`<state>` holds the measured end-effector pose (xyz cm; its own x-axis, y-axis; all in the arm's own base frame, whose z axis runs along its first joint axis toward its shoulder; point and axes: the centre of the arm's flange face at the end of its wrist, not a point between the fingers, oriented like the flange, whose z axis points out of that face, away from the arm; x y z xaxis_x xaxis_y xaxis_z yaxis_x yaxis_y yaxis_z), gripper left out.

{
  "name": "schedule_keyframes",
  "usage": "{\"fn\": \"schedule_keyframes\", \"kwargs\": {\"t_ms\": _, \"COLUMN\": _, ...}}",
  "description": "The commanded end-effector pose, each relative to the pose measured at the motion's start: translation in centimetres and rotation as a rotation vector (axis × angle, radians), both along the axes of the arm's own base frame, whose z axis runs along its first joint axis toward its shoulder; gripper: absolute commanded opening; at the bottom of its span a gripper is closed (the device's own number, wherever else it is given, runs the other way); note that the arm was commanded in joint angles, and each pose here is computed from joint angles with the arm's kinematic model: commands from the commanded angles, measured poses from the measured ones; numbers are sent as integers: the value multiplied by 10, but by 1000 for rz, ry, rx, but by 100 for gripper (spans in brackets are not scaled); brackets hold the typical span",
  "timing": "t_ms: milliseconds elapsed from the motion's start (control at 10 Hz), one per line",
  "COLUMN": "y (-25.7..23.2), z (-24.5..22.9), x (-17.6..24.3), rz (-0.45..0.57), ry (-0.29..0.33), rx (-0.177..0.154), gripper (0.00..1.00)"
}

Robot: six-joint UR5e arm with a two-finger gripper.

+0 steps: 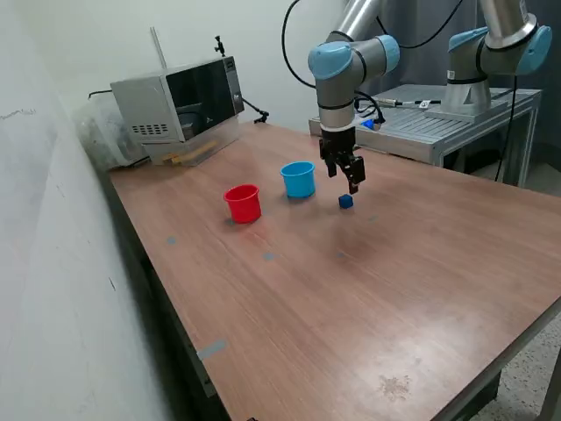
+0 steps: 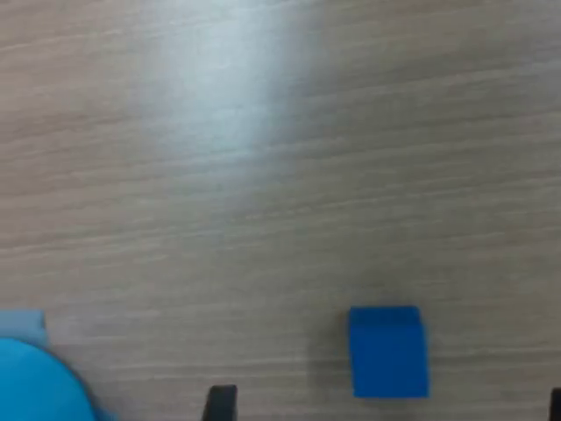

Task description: Place red objects in the red bin, and blue objects in the blue bin.

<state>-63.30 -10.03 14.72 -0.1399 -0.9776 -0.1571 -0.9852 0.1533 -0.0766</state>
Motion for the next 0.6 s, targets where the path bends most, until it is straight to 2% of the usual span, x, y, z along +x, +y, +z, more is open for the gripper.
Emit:
{"fn": "schedule_keyframes", "kwargs": {"t_ms": 0, "y": 23, "z": -16, "x": 2, "rz": -12, "ry": -33, "rx": -3, "gripper": 100}}
{"fn": "schedule_keyframes", "kwargs": {"t_ms": 200, "y": 23, "z": -24, "x": 6, "rz": 0, "ry": -52, "rx": -5, "gripper": 100}}
{"fn": "schedule_keyframes", "kwargs": {"t_ms": 500, "y": 16, "z": -21, "x": 6, "rz": 12, "ry": -48, "rx": -5, "gripper": 100}}
